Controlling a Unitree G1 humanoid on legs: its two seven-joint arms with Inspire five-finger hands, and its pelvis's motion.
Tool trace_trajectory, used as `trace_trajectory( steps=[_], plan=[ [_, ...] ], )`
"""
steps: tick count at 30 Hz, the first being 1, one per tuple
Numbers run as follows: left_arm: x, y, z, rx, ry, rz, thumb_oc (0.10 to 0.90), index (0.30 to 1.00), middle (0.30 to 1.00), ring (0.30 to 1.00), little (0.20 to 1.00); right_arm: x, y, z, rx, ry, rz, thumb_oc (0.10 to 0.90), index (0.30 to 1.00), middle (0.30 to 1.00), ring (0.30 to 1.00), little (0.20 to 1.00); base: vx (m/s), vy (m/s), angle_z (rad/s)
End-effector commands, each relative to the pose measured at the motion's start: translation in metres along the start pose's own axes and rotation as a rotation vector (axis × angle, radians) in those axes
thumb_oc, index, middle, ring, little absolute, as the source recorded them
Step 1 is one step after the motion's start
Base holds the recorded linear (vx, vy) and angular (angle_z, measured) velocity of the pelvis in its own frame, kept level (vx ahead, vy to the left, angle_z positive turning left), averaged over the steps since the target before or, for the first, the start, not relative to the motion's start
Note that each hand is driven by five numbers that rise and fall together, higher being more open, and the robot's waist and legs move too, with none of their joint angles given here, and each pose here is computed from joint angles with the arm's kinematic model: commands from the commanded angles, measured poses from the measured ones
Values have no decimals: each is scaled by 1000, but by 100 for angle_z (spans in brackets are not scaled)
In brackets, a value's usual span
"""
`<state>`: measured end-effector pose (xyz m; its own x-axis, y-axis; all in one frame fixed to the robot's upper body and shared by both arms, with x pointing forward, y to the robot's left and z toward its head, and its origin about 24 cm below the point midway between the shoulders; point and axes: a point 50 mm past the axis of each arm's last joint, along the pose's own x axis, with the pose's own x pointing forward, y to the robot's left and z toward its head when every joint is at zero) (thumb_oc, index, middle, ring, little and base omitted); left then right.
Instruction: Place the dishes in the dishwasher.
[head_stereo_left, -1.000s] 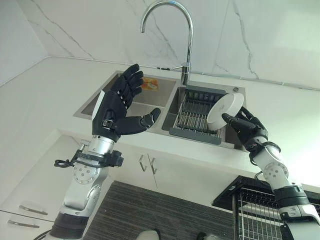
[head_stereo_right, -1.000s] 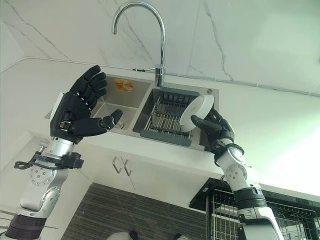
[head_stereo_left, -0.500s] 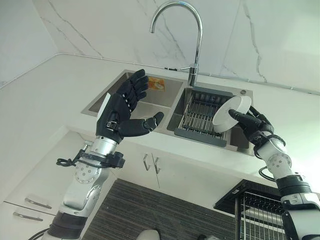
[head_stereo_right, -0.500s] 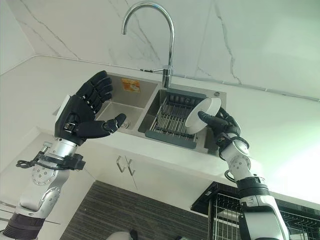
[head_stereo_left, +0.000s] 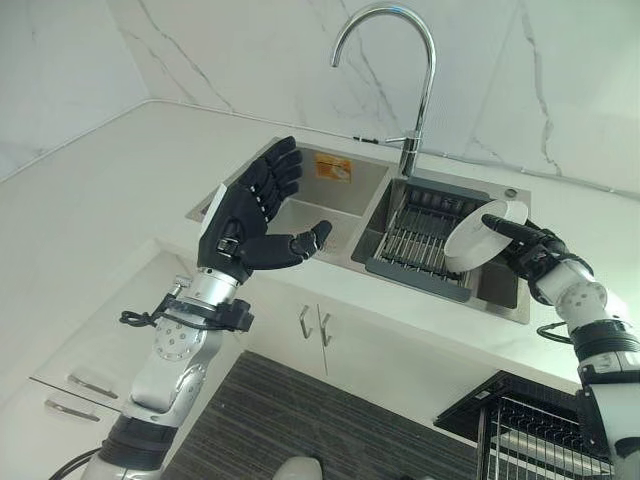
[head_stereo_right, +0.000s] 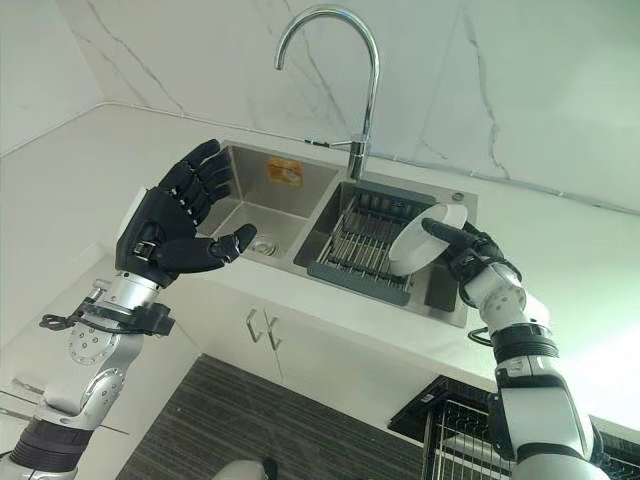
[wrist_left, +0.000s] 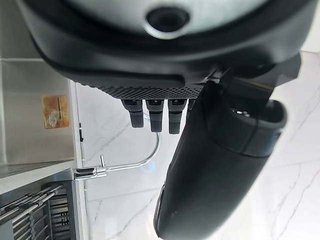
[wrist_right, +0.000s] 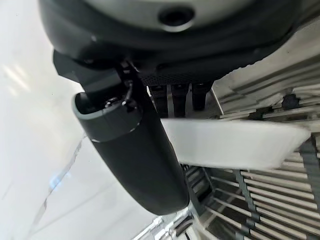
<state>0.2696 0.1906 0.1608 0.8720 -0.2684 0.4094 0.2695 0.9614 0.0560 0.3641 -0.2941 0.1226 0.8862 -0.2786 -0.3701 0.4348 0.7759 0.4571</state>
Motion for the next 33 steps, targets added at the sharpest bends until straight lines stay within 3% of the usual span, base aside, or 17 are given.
trace_trajectory(
  steps=[1, 19, 24, 33],
  plan=[
    [22, -6, 47, 44, -214, -106, 800, 900, 900, 900, 900, -8, 35, 52, 33, -151, 113, 400, 300, 300, 300, 300, 0, 0, 0],
    [23, -10, 44, 33, -198, -114, 800, 900, 900, 900, 900, -9, 43, 54, -25, -170, 167, 400, 300, 300, 300, 300, -9, -11, 0],
    [17, -9, 41, 37, -193, -128, 800, 900, 900, 900, 900, -25, 64, 69, 53, -296, 347, 400, 300, 300, 300, 300, -14, -79, -1],
    [1, 0, 56, 83, -298, -102, 800, 900, 900, 900, 900, -80, 85, 75, -34, -565, 566, 400, 300, 300, 300, 300, -14, -85, -3]
  ],
)
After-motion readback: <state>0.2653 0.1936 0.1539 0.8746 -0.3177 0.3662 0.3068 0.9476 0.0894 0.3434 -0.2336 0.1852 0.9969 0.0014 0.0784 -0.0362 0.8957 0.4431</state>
